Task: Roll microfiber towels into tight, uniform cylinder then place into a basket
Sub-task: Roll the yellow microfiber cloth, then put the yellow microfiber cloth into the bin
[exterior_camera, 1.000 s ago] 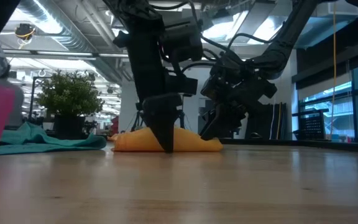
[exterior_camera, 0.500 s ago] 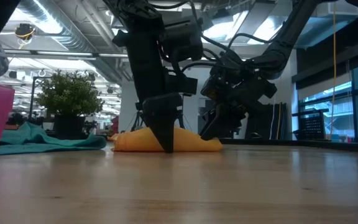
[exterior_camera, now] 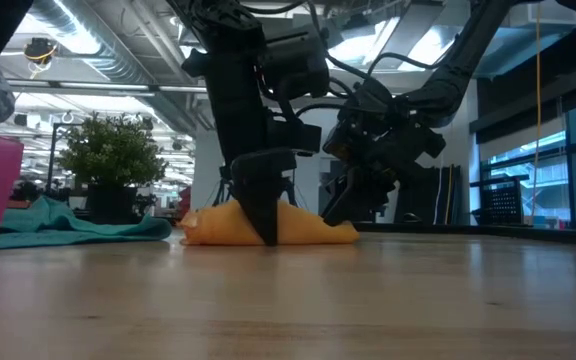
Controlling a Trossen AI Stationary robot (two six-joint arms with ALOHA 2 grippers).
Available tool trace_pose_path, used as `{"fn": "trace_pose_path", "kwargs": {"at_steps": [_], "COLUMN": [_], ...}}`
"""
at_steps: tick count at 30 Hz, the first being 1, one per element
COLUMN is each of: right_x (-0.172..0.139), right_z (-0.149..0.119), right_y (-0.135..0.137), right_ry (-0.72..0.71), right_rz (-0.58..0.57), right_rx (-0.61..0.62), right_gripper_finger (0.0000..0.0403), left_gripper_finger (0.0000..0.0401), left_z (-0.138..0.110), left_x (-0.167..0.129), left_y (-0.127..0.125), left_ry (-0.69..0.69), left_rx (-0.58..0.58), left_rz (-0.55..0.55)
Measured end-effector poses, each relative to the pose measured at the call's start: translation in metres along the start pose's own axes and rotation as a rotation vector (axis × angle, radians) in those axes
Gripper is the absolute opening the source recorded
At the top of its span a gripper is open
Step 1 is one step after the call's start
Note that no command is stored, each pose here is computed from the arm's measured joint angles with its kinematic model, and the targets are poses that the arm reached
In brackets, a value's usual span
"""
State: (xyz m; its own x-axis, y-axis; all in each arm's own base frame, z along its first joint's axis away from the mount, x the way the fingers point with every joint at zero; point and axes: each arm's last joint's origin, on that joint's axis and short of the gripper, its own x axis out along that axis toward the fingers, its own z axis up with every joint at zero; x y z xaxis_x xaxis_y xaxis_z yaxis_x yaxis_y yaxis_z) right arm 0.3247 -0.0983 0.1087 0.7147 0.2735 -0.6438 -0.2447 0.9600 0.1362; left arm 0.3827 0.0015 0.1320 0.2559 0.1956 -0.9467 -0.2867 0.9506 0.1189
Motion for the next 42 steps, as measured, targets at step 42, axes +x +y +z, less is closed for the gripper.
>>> {"fn": "trace_pose_path", "kwargs": {"at_steps": [42], "right_x": [-0.133], "right_z": [0.046], "right_y": [0.057], "right_ry": [0.069], "right_rz": [-0.246], "right_rx": [0.049], "right_gripper_finger": [0.0157], "left_gripper_finger": [0.0003], "left_z": [-0.016], "left_x": [-0.057], "left_y": [-0.024], "left_ry": [0.032], "left_rx": [0.010], "left_rz": [-0.004]}}
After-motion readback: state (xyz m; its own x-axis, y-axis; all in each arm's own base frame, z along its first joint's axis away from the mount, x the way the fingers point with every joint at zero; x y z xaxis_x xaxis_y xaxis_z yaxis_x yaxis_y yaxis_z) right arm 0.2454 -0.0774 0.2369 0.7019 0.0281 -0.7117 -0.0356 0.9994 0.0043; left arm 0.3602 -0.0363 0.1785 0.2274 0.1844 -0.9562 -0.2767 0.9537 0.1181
